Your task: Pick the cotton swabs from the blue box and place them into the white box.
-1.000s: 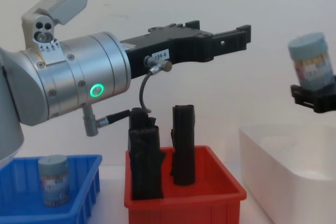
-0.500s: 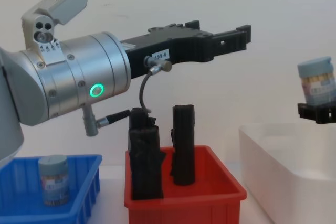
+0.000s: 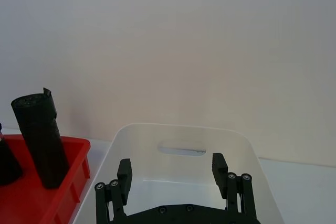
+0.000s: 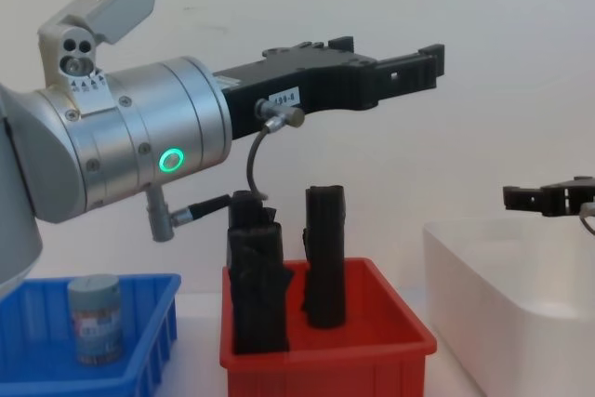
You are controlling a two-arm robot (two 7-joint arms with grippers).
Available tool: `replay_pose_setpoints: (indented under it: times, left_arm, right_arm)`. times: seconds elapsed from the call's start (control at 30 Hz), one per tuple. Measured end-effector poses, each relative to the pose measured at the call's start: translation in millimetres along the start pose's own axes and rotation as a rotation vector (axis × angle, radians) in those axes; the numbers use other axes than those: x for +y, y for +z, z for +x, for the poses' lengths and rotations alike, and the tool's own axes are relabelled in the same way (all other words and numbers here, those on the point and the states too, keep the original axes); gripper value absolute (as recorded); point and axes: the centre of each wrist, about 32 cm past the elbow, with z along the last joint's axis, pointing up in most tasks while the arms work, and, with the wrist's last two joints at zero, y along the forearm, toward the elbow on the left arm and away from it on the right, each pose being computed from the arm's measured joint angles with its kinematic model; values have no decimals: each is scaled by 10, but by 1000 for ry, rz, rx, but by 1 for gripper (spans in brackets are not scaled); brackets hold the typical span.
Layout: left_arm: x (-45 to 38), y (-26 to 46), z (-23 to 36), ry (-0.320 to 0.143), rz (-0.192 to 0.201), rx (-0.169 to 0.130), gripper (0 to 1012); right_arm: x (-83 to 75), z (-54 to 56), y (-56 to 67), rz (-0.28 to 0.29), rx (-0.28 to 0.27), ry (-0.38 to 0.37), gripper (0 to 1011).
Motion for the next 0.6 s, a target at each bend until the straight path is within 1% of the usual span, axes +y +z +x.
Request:
replay_pose_setpoints:
  times: [0.03,0.1,0.6]
  left_arm:
    - [0,0,0,0,0,0,1000]
    - [0,0,0,0,0,0,1000]
    - [0,0,0,0,0,0,999]
  right_arm:
    - [4,-1,1,-1,1,1,979]
    - [15,-2,6,-4,5,2,1002]
    - [53,-10,21,-13,16,7,1002]
